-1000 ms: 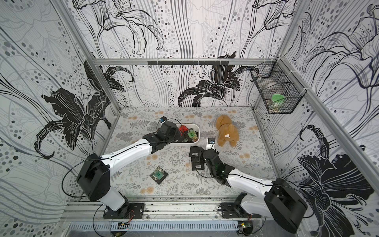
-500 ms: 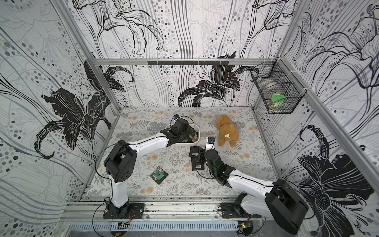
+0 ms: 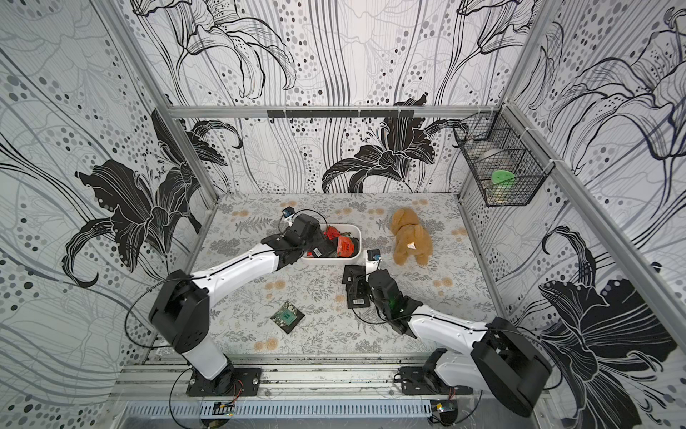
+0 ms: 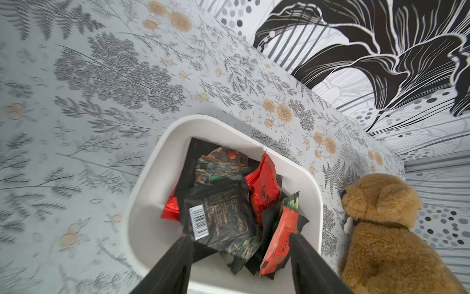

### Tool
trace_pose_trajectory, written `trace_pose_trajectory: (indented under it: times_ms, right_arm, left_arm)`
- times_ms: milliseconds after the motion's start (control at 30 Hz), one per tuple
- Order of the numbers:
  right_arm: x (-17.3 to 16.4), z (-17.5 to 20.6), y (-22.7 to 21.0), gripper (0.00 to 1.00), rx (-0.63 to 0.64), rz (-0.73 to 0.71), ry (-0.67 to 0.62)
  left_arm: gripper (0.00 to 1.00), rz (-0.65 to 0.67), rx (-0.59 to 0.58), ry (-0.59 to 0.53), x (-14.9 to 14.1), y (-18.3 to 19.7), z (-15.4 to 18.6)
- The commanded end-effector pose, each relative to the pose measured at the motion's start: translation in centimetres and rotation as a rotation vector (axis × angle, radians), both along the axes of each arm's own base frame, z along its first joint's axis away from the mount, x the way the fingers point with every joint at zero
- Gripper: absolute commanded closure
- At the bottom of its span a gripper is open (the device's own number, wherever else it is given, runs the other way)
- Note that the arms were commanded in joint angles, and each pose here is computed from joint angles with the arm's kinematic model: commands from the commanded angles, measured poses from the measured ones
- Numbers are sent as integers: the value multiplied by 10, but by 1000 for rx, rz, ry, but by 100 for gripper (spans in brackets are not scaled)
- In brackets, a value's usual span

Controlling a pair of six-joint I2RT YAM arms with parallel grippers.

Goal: Put the tea bags into the storage box
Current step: Place the tea bag in the storage box, then pick up the tea bag from the center of the board.

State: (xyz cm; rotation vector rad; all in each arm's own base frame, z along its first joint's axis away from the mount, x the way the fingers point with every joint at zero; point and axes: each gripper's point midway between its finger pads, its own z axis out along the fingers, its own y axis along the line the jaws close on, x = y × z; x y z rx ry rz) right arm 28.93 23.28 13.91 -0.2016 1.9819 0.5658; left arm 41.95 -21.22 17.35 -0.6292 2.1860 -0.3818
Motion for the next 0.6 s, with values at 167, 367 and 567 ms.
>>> trace_pose_trajectory:
  times_ms: [167,367,567]
  right_arm:
    - [-17,0,66,50,42,325,48]
    - [-54,-19,130,59,-92,554,68]
    - [-96,-54,183,76,-251,769,119]
  left_arm:
    - [34,3,57,105,-85,58,-30]
    - [22,95,-54,98,-146,103,-57]
    - [22,131,-247,103,-189,117,-91]
